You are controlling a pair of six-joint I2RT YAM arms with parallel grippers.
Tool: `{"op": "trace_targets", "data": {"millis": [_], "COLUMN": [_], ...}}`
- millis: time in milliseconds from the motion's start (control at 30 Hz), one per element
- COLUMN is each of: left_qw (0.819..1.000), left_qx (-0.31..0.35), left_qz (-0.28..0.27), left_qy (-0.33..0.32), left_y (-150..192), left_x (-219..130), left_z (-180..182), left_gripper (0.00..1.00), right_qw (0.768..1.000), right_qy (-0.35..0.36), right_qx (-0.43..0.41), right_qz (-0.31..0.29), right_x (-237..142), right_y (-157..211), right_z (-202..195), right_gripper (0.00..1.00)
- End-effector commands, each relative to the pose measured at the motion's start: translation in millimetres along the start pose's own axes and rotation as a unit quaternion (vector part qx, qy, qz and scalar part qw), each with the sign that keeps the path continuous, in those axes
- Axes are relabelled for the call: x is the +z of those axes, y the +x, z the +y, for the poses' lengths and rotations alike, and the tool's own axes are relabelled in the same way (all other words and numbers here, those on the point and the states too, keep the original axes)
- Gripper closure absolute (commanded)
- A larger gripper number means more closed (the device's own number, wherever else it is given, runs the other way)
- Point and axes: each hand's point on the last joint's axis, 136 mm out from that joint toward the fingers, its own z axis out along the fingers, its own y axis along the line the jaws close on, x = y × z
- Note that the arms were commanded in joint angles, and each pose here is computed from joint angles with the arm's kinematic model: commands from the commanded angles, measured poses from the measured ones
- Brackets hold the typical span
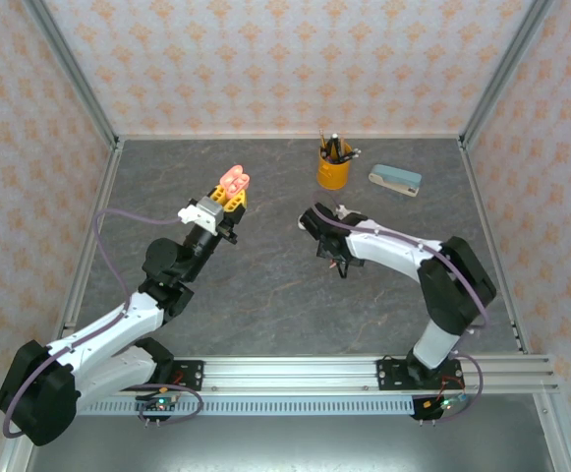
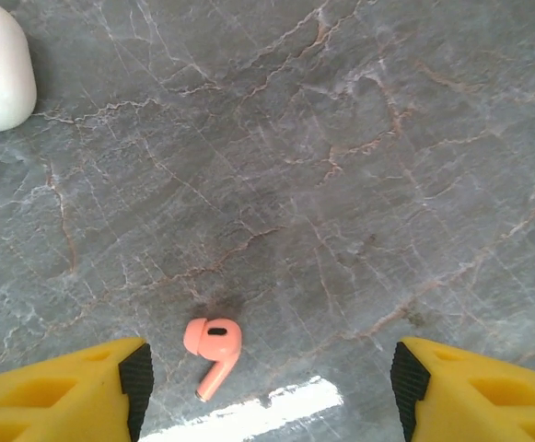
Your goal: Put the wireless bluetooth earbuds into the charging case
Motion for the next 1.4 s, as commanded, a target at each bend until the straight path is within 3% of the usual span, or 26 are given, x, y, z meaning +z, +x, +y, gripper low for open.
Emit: {"op": "trace_targets", "data": {"millis": [0,467,1367], "left_qw": [1.0,1.0,1.0], "left_qx": [-0.009,-0.005,-0.003], "left_qz": [-0.01,-0.008,-0.007], "left_qy": [0.005,0.004,0.002], "left_y": [-3,0,1], "left_x": [-2,-2,-1], "left_z": [-3,-2,-2], "left_gripper": [1.0,1.0,1.0], "right_qw": [1.0,0.993,0.987], "right_qy": [0.016,0.005,0.025], "right_qx": [0.008,-0.013,-0.017], "right_qz": [0.017,0.117,0.158], "right_x": [1,22,42], "right_y": [0,8,26], "right_z": [2,20,9], "right_gripper": [0.31,0.39,0.52]}}
